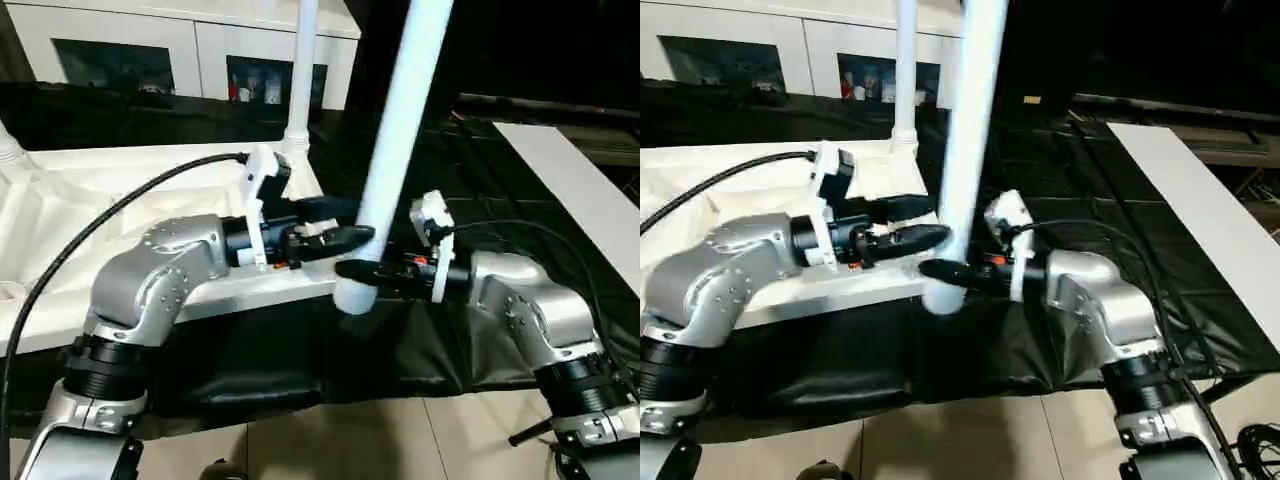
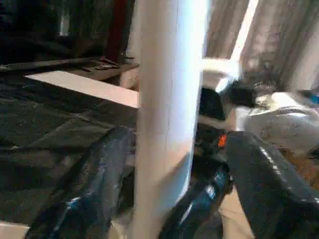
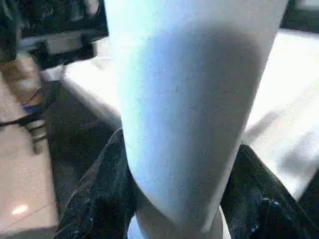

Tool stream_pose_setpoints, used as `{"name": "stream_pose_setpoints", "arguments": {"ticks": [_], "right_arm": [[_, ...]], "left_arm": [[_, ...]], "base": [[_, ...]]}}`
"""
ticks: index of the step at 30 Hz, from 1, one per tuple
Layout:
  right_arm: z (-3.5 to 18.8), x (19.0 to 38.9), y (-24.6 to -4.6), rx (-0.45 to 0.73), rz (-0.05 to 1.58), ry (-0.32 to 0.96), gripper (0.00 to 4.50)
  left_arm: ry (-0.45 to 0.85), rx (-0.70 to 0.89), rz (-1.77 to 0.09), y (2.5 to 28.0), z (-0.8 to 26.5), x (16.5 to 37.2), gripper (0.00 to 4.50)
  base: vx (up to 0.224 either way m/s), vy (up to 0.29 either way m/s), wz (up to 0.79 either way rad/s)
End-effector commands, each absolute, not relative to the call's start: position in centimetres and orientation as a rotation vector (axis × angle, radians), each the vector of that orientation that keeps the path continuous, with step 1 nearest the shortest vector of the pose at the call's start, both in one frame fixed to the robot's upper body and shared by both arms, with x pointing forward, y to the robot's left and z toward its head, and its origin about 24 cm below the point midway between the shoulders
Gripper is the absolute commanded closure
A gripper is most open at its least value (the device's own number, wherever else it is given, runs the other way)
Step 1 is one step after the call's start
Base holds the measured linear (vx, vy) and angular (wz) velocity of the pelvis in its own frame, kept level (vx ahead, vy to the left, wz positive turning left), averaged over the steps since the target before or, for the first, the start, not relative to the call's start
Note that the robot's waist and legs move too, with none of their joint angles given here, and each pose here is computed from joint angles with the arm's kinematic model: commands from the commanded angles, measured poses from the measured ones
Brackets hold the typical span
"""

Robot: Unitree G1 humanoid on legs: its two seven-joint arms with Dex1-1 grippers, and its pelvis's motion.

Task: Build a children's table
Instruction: Insert table leg to table base

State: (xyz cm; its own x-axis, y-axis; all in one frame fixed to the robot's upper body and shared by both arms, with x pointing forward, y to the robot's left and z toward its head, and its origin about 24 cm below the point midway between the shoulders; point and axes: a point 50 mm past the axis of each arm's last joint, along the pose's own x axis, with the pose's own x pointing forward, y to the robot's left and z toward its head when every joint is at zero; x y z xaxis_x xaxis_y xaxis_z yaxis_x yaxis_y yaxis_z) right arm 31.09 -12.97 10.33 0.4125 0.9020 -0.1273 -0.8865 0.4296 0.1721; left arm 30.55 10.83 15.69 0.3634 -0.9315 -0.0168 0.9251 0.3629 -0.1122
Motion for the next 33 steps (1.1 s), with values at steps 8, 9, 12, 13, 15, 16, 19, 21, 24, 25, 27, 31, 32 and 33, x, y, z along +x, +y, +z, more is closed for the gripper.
{"name": "stream_pose_setpoints", "arguments": {"ticks": [8,9,12,13,15,16,19,21,24,25,27,31,32,33], "right_arm": [[10.0,33.5,-17.6,0.037,0.483,0.143,2.62],[10.1,33.3,-17.7,0.027,0.448,0.129,2.62],[9.8,32.8,-17.6,0.004,0.411,0.128,2.62],[9.5,32.3,-17.3,0.008,0.386,0.121,2.62],[9.5,32.3,-17.3,0.009,0.386,0.120,2.62],[9.1,31.6,-16.9,0.049,0.387,0.098,2.62],[8.8,30.6,-16.3,0.050,0.416,0.077,2.62],[8.5,29.9,-15.9,0.067,0.431,0.076,2.62],[8.5,29.3,-15.4,0.069,0.445,0.063,2.62],[8.5,29.1,-15.2,0.070,0.439,0.051,2.62],[8.6,28.7,-14.9,0.083,0.435,0.038,2.62],[8.5,28.5,-14.6,0.076,0.416,0.032,2.62],[8.5,28.5,-14.6,0.077,0.417,0.033,2.62],[8.4,28.4,-14.3,0.077,0.429,0.036,2.62]], "left_arm": [[0.052,-0.015,-0.504,14.0,13.3,33.2,0.66],[0.066,-0.026,-0.456,14.3,12.6,32.9,0.66],[0.050,-0.049,-0.369,14.6,11.8,32.3,0.66],[0.047,-0.035,-0.290,14.9,11.1,31.6,0.66],[0.047,-0.034,-0.287,14.9,11.0,31.6,0.66],[0.030,-0.017,-0.221,15.1,10.5,30.9,0.66],[-0.017,0.012,-0.165,15.4,10.2,29.9,0.66],[-0.051,0.014,-0.156,15.4,10.5,29.4,0.66],[-0.068,0.052,-0.159,15.4,10.6,29.1,0.66],[-0.063,0.061,-0.151,15.4,10.5,29.0,0.66],[-0.075,0.043,-0.137,15.3,10.6,29.0,0.66],[-0.085,0.042,-0.107,15.3,11.0,29.3,0.66],[-0.085,0.042,-0.107,15.3,11.0,29.3,0.66],[-0.089,0.049,-0.096,15.3,11.1,29.3,0.66]], "base": [[0.000,0.000,0.00],[0.000,0.000,0.00],[0.000,0.000,0.00],[0.000,0.000,0.00],[0.000,0.000,0.00],[0.000,0.000,0.00],[0.000,0.000,0.00],[0.000,0.000,0.00],[0.000,0.000,0.00],[0.000,0.000,0.00],[0.000,0.000,0.00],[-0.011,-0.002,0.11],[-0.016,-0.007,0.43],[0.022,-0.013,0.44]]}}
